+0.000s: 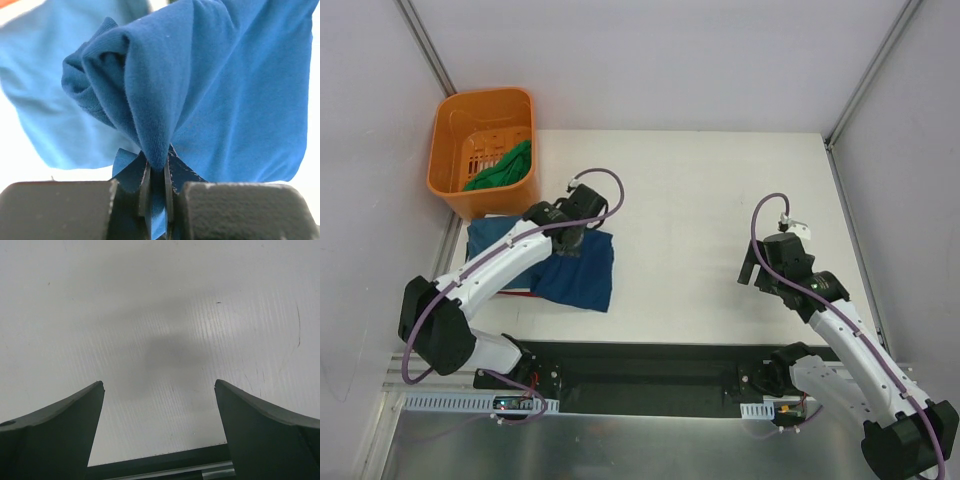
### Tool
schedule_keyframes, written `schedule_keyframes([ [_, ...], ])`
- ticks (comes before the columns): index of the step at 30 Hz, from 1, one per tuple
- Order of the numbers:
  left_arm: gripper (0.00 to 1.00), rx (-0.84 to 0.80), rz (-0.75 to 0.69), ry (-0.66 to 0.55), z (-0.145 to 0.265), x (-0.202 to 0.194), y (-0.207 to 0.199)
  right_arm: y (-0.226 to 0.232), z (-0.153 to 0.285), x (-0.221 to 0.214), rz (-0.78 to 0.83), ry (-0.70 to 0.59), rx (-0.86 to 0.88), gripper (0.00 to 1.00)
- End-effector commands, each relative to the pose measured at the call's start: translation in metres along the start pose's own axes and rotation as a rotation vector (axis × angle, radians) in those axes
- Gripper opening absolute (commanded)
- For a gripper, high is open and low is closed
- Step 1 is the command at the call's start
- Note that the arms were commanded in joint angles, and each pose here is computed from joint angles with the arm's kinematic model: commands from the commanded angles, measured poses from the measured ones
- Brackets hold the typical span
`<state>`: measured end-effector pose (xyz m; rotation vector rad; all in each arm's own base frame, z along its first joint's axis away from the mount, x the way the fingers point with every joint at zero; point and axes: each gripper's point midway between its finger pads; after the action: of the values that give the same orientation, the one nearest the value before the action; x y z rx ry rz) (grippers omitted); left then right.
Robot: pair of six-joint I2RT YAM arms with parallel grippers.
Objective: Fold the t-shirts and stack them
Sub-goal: Put the neatly folded tshirt into the corner of the board with the left arm
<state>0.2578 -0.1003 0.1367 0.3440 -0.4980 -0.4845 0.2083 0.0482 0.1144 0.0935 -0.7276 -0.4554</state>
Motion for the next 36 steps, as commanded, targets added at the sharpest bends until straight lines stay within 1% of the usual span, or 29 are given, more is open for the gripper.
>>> schedule_keyframes([
  [1, 0.0, 0.116, 0.004, -0.042, 0.029, 0.013, 0.054, -0.002, 0.001, 0.01, -0.002, -0.044, -0.012, 0.97],
  [6, 0.0, 0.135, 0.021, -0.063, 0.049, 0.016, 0.075, -0.005, 0.0, 0.01, -0.005, -0.047, -0.022, 0.97],
  [14, 0.0, 0.166, 0.061, -0.143, 0.082, 0.023, 0.098, -0.007, -0.001, 0.009, -0.007, -0.046, -0.038, 0.96],
  [17, 0.0, 0.193, 0.074, -0.126, 0.086, 0.02, 0.108, -0.006, -0.001, 0.009, -0.013, -0.047, -0.037, 0.97],
  [20, 0.0, 0.243, 0.104, -0.076, 0.087, 0.011, 0.124, -0.006, -0.002, 0.01, -0.019, -0.051, -0.036, 0.97],
  [21, 0.0, 0.28, 0.129, -0.048, 0.086, 0.006, 0.134, -0.006, -0.002, 0.008, -0.018, -0.047, -0.032, 0.97],
  [22, 0.0, 0.302, 0.12, -0.008, 0.081, 0.0, 0.138, -0.003, -0.002, 0.008, -0.02, -0.046, -0.022, 0.97],
  [25, 0.0, 0.282, 0.126, 0.073, 0.064, -0.014, 0.139, -0.001, -0.005, 0.006, -0.019, -0.032, -0.016, 0.97],
  [28, 0.0, 0.257, 0.143, 0.102, 0.045, -0.019, 0.142, 0.002, -0.007, 0.003, -0.018, -0.012, -0.01, 0.97],
  [29, 0.0, 0.243, 0.151, 0.076, 0.038, -0.012, 0.141, 0.003, -0.007, 0.003, -0.018, -0.008, -0.002, 0.97],
  [30, 0.0, 0.238, 0.131, 0.084, 0.033, -0.013, 0.142, 0.004, -0.007, 0.001, -0.013, -0.003, 0.002, 0.97],
  [34, 0.0, 0.275, 0.105, 0.117, 0.009, -0.012, 0.154, 0.006, -0.009, 0.0, -0.017, 0.003, 0.014, 0.97],
  [36, 0.0, 0.3, 0.12, 0.136, 0.002, -0.013, 0.164, 0.007, -0.008, 0.0, -0.016, 0.005, 0.018, 0.97],
])
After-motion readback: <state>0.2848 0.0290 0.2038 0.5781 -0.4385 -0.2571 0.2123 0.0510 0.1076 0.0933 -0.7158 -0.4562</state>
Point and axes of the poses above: each gripper's point midway between its finger pads, its own z axis back along the fingers, its own y axis along the line the jaws close on, x = y × z, and after that the axes turned 13 degrees about -z, right-handed
